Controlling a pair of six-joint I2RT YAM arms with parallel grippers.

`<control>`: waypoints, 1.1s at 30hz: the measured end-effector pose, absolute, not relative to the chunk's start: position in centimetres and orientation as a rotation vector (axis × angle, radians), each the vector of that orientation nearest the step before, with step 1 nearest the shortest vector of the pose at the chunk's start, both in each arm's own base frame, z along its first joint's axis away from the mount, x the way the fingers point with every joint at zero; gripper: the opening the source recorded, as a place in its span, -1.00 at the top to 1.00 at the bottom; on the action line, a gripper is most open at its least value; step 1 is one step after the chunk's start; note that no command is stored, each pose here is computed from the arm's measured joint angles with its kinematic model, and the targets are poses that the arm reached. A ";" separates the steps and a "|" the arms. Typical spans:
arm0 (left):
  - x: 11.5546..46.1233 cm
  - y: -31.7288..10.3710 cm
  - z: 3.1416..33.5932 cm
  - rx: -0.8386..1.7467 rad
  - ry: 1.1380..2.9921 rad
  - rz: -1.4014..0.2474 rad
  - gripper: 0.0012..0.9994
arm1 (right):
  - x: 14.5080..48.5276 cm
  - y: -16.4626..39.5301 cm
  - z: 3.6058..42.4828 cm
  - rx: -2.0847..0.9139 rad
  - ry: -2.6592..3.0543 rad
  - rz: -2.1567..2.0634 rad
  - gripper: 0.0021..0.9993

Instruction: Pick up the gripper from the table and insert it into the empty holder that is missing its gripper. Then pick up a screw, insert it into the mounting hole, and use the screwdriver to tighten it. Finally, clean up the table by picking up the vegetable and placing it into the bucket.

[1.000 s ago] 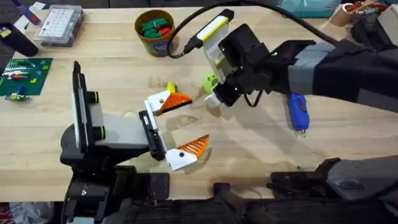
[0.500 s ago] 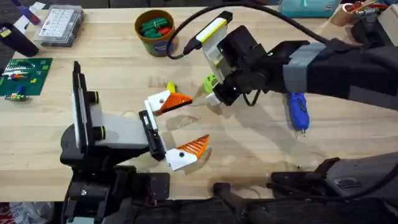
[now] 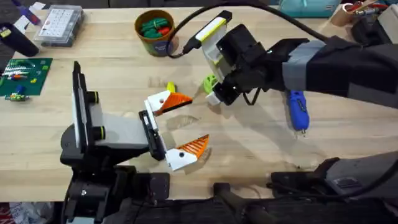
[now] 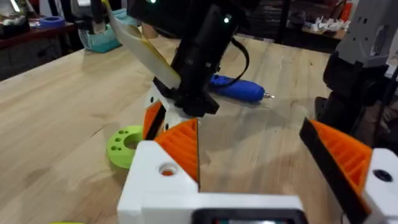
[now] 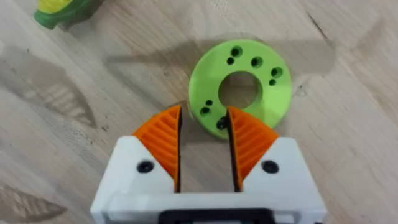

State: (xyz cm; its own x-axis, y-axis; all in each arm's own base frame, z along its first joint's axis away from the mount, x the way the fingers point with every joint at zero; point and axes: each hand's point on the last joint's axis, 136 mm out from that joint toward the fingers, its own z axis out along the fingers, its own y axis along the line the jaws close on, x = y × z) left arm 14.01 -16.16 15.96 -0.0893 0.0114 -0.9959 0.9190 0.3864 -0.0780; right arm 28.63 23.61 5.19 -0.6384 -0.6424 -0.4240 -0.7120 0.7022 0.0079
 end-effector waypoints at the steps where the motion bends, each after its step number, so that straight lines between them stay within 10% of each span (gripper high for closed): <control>1: 14.0 -16.2 15.9 0.889 1.454 -0.957 -0.98 | 28.6 23.6 5.2 -1.052 2.521 0.244 0.22; 12: 14.0 -16.2 16.0 0.889 1.454 -0.956 -0.98 | 29.4 22.7 5.4 -1.029 2.520 0.144 0.98; 33: 14.0 -16.2 16.0 0.889 1.454 -0.956 -0.98 | 29.6 22.4 5.3 -1.024 2.522 0.119 1.00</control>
State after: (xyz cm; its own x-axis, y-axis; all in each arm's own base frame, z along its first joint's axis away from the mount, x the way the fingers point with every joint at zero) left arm 14.01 -16.16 15.95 -0.0896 0.0114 -0.9959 0.9190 0.3864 -0.0783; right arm 29.56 22.38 5.34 -0.6439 -0.6486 -0.4059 -0.6838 0.7258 -0.0750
